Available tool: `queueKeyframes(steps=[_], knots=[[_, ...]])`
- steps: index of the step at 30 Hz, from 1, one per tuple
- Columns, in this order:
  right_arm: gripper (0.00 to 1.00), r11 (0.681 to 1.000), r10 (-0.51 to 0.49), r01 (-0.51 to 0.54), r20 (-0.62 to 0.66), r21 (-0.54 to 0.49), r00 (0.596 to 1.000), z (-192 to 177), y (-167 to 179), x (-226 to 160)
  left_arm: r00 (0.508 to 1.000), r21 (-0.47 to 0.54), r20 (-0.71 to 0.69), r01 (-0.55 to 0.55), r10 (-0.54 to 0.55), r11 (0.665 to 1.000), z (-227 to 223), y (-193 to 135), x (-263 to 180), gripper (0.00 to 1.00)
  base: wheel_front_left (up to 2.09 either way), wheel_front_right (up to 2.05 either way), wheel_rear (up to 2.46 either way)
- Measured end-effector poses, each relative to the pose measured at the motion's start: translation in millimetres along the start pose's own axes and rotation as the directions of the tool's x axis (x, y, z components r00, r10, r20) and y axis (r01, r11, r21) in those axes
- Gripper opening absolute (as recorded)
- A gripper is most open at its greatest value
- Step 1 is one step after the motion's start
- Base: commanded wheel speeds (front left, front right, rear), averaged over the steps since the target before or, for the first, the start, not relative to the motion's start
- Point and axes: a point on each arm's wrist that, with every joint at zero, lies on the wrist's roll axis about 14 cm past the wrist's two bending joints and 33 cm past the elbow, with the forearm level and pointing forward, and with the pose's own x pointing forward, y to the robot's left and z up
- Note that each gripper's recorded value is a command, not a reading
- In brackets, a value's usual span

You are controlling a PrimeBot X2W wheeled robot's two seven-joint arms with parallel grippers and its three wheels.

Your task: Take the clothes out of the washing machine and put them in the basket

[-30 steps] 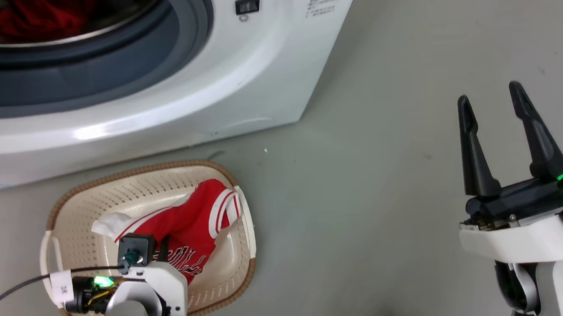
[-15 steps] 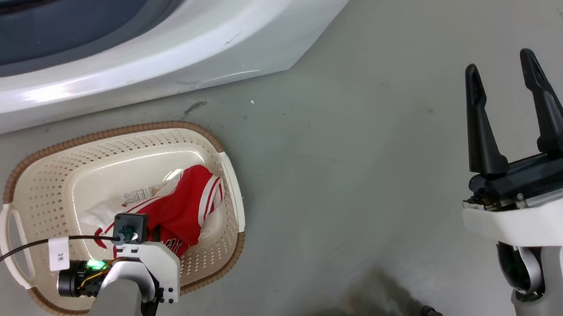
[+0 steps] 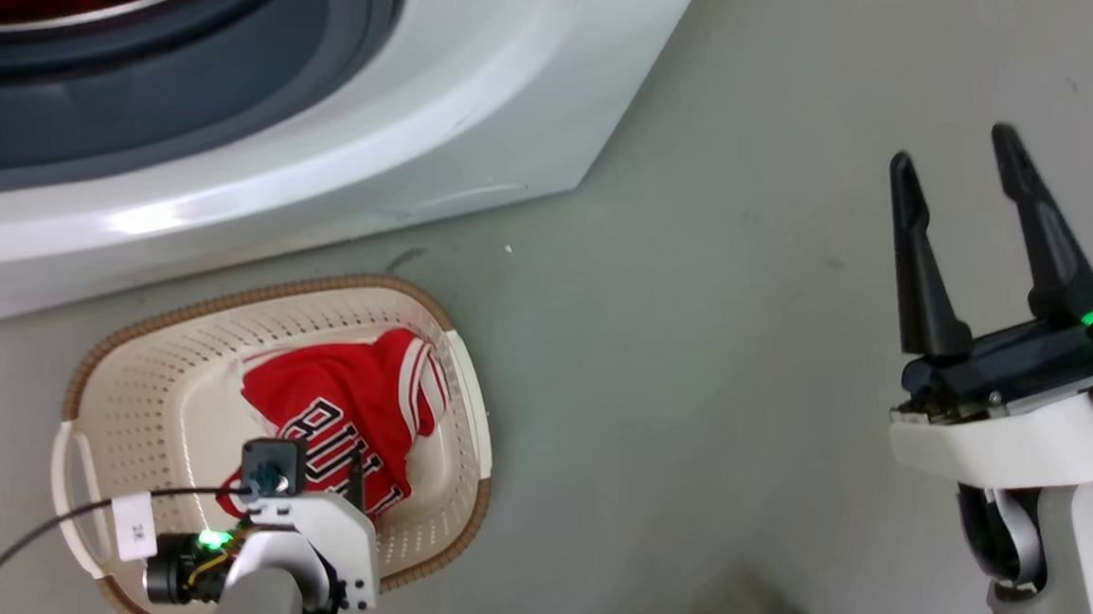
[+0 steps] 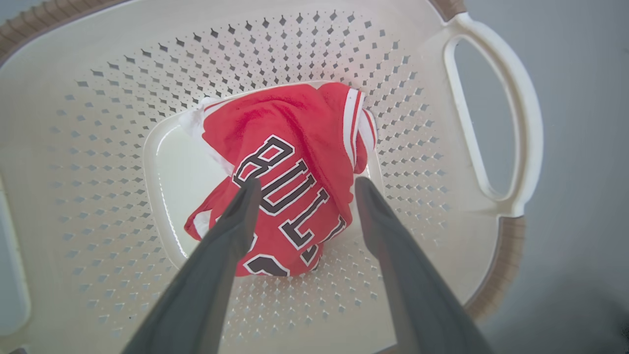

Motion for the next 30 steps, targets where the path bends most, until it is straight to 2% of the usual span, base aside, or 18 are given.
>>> queueKeyframes(steps=[9,14,19,30], knots=[[1.00,1.000,0.006,-0.006,0.038,0.008,0.999,29,6,-29,0.989,-0.001,0.144,-0.011,0.011,1.000,24,-8,-49,1.00,0.00,0.00,0.00],[1.00,1.000,0.014,-0.014,0.076,0.003,0.997,49,11,-46,0.958,-0.005,0.282,-0.042,0.041,0.999,53,-5,-80,1.00,0.00,0.00,0.00],[1.00,1.000,0.020,-0.021,0.111,0.005,0.994,64,14,-60,0.903,-0.023,0.421,-0.080,0.083,0.996,85,1,-111,1.00,0.00,0.00,0.00],[1.00,1.000,0.025,-0.026,0.154,0.004,0.988,81,17,-73,0.735,-0.050,0.666,-0.123,0.125,0.991,169,10,-159,1.00,0.00,0.00,0.00]])
